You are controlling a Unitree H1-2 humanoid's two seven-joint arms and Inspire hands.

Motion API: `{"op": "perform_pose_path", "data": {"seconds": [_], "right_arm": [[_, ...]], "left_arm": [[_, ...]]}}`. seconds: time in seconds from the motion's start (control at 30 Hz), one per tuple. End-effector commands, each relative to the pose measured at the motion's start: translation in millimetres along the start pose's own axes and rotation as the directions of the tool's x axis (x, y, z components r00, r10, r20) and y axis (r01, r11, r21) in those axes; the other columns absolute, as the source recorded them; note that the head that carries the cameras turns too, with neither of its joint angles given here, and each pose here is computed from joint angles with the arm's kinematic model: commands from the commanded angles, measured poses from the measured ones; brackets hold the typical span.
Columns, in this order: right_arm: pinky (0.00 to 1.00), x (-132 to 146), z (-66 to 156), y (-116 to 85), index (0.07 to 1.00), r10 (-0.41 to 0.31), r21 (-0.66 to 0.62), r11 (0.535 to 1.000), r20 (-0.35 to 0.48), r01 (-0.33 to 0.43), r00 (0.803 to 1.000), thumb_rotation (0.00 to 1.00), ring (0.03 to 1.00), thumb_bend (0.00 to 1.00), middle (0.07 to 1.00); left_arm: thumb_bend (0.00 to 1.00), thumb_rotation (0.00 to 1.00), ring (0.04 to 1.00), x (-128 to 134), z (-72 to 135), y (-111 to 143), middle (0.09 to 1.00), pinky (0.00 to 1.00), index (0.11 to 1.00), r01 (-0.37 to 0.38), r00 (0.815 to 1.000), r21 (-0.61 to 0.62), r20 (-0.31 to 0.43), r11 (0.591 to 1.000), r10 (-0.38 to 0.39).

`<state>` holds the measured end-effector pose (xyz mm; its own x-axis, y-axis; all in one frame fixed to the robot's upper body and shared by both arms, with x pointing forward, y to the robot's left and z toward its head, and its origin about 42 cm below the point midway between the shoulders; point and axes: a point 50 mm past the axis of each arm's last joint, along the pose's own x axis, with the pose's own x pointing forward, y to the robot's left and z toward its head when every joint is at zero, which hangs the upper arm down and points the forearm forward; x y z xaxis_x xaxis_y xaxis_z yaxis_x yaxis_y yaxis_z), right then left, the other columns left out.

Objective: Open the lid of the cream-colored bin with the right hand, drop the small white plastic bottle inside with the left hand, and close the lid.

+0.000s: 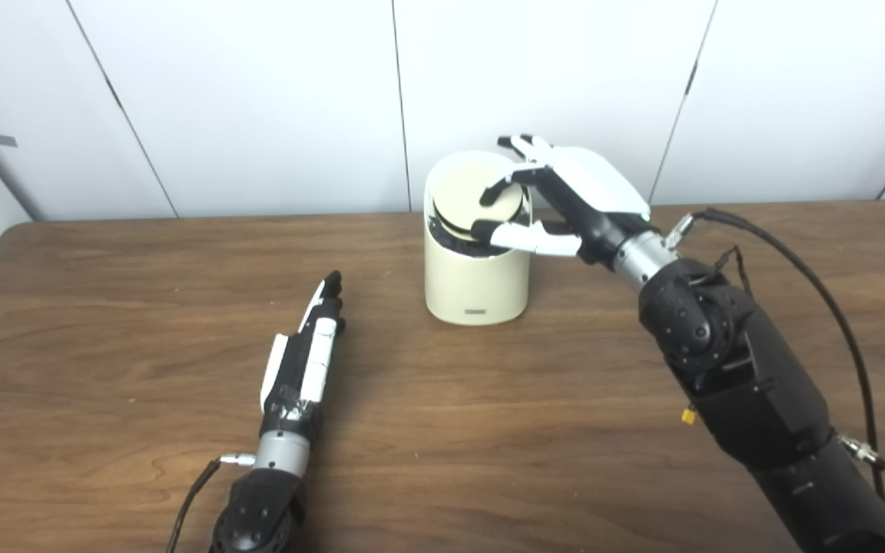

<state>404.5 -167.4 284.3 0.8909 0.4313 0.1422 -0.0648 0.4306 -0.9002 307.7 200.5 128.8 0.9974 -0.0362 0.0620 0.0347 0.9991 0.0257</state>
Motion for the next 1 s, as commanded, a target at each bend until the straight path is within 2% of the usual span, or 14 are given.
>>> {"op": "perform_pose_path", "data": {"seconds": [0.0, 0.27, 0.6, 0.97], "right_arm": [[1.0, 4, 13, -14, 0.65, -0.037, -0.025, 0.999, 0.056, 0.039, 0.998, 0.99, 1.0, 0.62, 0.973], [1.0, -1, 11, -4, 0.655, -0.01, -0.038, 0.999, 0.05, 0.012, 0.999, 0.99, 1.0, 0.61, 0.971], [1.0, -3, 7, -3, 0.658, -0.004, -0.03, 1.0, 0.037, 0.005, 0.999, 0.99, 1.0, 0.63, 0.978], [1.0, -1, -1, 5, 0.662, 0.04, -0.16, 0.986, -0.015, -0.041, 0.999, 1.0, 1.0, 0.64, 0.992]], "left_arm": [[0.73, 1.0, 1.0, 7, 11, 0, 1.0, 1.0, 1.0, -0.007, 0.999, 0.007, 0.042, 1.0, 0.007], [0.71, 0.97, 1.0, 8, 9, -2, 1.0, 1.0, 1.0, -0.016, 0.998, 0.004, 0.061, 1.0, 0.016], [0.71, 0.96, 1.0, 7, 11, -3, 1.0, 1.0, 1.0, -0.025, 0.998, 0.014, 0.058, 1.0, 0.024], [0.72, 0.95, 1.0, 8, 13, -4, 1.0, 1.0, 1.0, -0.026, 0.997, 0.014, 0.069, 1.0, 0.025]]}}
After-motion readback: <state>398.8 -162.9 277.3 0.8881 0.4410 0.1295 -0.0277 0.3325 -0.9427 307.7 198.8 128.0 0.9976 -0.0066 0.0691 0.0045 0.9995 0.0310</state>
